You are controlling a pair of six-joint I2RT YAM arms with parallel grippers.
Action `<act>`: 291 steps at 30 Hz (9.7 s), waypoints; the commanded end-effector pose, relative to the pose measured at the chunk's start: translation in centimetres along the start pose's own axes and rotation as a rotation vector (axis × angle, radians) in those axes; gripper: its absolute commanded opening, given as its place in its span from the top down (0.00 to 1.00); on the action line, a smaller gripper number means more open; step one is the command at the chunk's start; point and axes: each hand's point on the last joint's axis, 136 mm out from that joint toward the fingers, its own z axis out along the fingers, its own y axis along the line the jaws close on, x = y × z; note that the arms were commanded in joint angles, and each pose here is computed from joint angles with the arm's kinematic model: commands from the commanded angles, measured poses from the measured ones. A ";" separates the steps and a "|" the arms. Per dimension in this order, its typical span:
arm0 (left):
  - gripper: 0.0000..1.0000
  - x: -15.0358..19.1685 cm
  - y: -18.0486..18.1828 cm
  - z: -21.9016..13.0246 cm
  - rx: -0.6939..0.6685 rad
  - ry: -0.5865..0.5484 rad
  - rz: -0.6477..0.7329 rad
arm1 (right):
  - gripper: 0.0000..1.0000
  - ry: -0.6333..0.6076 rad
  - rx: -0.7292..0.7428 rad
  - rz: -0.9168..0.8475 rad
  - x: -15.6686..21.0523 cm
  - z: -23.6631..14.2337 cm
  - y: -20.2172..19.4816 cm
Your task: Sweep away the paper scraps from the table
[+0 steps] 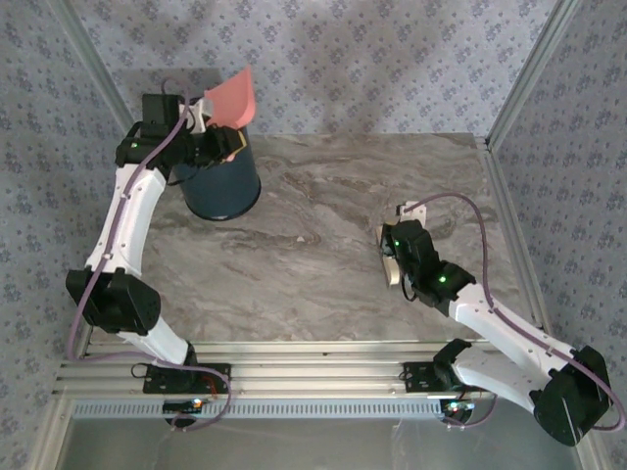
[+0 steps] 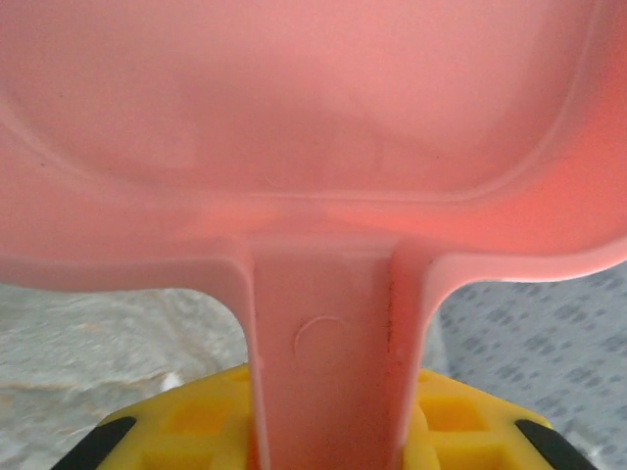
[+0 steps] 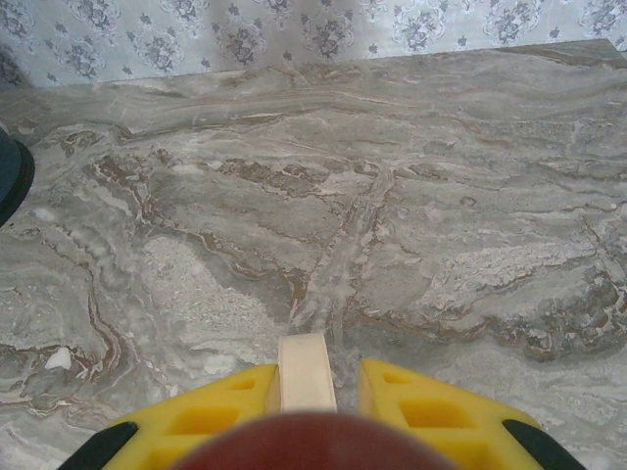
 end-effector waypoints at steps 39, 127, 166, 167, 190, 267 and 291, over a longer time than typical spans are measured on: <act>1.00 23.4 6.4 13.4 -0.431 0.857 0.835 | 1.00 -0.025 0.031 0.053 0.6 -0.7 -2.3; 0.56 14.2 4.4 -0.2 -0.370 0.139 0.667 | 1.00 -0.171 -0.026 -0.366 -5.6 5.5 2.6; 0.56 13.9 5.8 -1.2 -0.424 0.042 0.694 | 1.00 -0.251 -0.104 -0.807 -1.0 13.1 15.7; 0.56 13.9 5.9 -1.1 -0.423 0.047 0.695 | 1.00 -0.250 -0.109 -0.819 -0.6 13.1 15.9; 0.56 13.9 6.5 -0.7 -0.447 0.067 0.701 | 0.82 -0.193 -0.166 -0.930 6.0 12.9 18.6; 0.54 8.5 14.6 -3.2 -0.863 -0.411 0.525 | 0.24 -0.199 0.448 -0.392 0.4 5.2 1.1; 0.27 8.2 25.6 -0.7 -0.919 -0.404 0.487 | 0.21 -0.121 0.435 -0.153 3.2 5.3 -14.8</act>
